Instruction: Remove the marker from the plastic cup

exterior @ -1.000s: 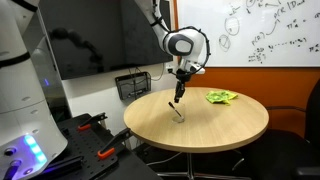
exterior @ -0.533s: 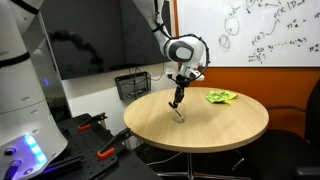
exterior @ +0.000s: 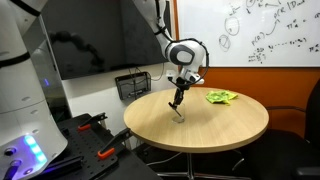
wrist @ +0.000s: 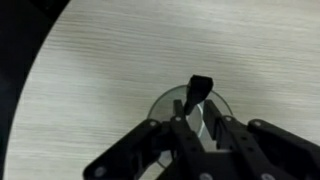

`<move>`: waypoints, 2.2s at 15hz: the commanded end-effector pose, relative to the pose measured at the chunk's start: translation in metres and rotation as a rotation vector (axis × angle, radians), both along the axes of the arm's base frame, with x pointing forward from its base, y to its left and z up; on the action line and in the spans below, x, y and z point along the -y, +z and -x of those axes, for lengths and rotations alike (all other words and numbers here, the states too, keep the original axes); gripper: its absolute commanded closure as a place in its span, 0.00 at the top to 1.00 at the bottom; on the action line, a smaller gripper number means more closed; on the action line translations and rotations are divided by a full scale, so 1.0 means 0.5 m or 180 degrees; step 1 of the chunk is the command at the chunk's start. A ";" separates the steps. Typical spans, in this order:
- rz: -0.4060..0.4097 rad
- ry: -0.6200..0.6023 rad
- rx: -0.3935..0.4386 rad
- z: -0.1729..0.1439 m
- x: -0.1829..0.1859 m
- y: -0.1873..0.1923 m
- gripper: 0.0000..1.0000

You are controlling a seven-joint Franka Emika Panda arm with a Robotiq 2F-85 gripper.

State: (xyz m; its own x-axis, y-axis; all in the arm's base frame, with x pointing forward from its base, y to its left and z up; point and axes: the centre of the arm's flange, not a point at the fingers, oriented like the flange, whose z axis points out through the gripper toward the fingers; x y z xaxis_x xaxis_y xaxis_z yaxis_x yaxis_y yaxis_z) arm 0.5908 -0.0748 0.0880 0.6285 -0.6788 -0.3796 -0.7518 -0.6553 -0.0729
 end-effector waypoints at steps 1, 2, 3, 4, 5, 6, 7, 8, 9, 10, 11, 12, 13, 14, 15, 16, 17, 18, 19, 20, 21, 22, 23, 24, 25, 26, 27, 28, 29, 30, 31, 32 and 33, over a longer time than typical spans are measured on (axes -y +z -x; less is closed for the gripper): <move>-0.0135 -0.0117 -0.0133 -0.013 0.003 -0.003 0.08; -0.0123 -0.0138 -0.0132 -0.013 0.006 -0.001 0.07; -0.0138 -0.0153 -0.0150 -0.014 0.009 0.002 0.01; -0.0178 -0.0161 -0.0164 -0.014 0.013 0.008 0.00; -0.0197 -0.0163 -0.0188 -0.014 0.016 0.019 0.01; -0.0215 -0.0164 -0.0192 -0.014 0.020 0.026 0.03; -0.0228 -0.0165 -0.0190 -0.014 0.025 0.039 0.03; -0.0226 -0.0153 -0.0180 -0.015 0.028 0.055 0.03; -0.0237 -0.0126 -0.0185 -0.013 0.028 0.076 0.03; -0.0259 -0.0084 -0.0169 -0.009 0.025 0.102 0.03; -0.0313 -0.0006 -0.0131 -0.004 0.017 0.137 0.03; -0.0385 0.0057 -0.0113 -0.002 0.009 0.170 0.03; -0.0376 0.0142 -0.0060 0.003 -0.005 0.211 0.03; -0.0351 0.0200 -0.0016 0.004 -0.015 0.247 0.03; -0.0277 0.0230 0.0061 0.008 -0.025 0.282 0.03; -0.0066 0.0206 0.0179 0.008 -0.031 0.308 0.03; 0.0122 0.0147 0.0288 0.006 -0.033 0.329 0.03; 0.0271 0.0069 0.0368 0.000 -0.029 0.341 0.03; 0.0417 0.0002 0.0439 -0.008 -0.023 0.344 0.03; 0.0565 -0.0085 0.0493 -0.015 -0.016 0.338 0.03; 0.0706 -0.0159 0.0580 -0.023 -0.005 0.322 0.03; 0.0857 -0.0242 0.0635 -0.027 0.006 0.305 0.03; 0.0992 -0.0349 0.0673 -0.030 0.024 0.281 0.03; 0.1107 -0.0489 0.0692 -0.033 0.040 0.255 0.03; 0.1239 -0.0602 0.0736 -0.033 0.057 0.230 0.03; 0.1354 -0.0744 0.0731 -0.036 0.074 0.200 0.03; 0.1466 -0.0882 0.0743 -0.036 0.089 0.177 0.03; 0.1589 -0.1006 0.0765 -0.039 0.102 0.154 0.03; 0.1709 -0.1130 0.0808 -0.043 0.113 0.135 0.03; 0.1825 -0.1257 0.0835 -0.050 0.122 0.120 0.03; 0.1954 -0.1368 0.0867 -0.057 0.129 0.105 0.03; 0.2085 -0.1464 0.0922 -0.065 0.133 0.091 0.03; 0.2161 -0.1556 0.0899 -0.072 0.134 0.080 0.03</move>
